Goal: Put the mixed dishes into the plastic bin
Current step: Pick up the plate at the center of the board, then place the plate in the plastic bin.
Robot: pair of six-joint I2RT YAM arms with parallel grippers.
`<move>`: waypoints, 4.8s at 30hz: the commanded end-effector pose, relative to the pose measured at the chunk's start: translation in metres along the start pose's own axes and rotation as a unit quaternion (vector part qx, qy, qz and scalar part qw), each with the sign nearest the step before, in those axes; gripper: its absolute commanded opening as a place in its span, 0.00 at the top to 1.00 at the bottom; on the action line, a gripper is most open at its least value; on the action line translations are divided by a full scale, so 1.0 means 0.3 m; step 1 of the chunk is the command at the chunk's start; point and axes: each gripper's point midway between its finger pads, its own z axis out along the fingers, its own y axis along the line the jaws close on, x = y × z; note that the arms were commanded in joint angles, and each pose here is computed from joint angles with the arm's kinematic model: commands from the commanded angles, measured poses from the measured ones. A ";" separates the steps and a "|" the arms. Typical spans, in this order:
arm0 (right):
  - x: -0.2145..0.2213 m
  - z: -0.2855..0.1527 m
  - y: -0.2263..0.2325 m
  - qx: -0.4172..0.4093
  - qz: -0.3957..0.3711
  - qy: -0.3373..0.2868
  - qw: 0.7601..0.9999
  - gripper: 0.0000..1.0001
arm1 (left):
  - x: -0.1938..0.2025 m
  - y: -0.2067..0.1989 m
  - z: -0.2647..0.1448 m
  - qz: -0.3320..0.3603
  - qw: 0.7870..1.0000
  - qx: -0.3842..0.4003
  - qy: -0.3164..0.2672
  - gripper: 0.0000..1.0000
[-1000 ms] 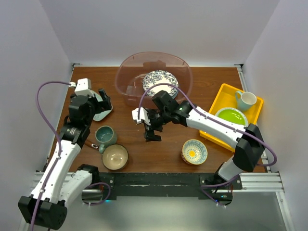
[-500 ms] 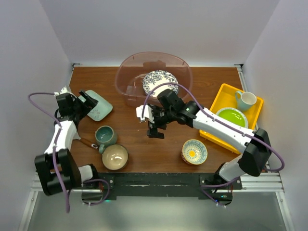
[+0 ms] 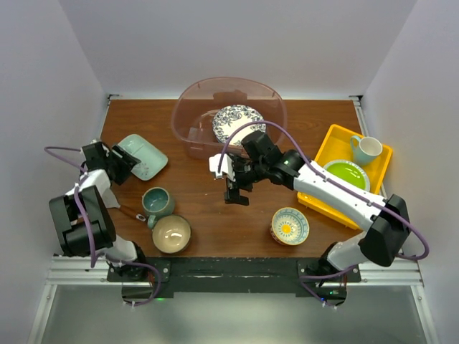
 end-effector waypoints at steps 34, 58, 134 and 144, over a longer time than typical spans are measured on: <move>-0.067 -0.161 -0.035 0.027 0.000 -0.068 0.997 0.02 | -0.241 -0.163 -0.040 0.039 0.994 0.051 -0.089 1.00; -0.040 -0.210 -0.084 0.046 0.019 -0.072 0.996 0.02 | -0.415 -0.378 -0.482 0.039 0.959 0.120 -0.253 1.00; -0.251 -0.646 -0.336 0.127 0.274 -0.272 0.914 0.02 | 0.170 -1.119 -0.868 0.200 0.837 0.493 -0.127 1.00; -0.232 -0.613 -0.347 0.114 0.304 -0.289 0.901 0.02 | 0.228 -1.149 -0.856 0.200 0.837 0.496 -0.115 1.00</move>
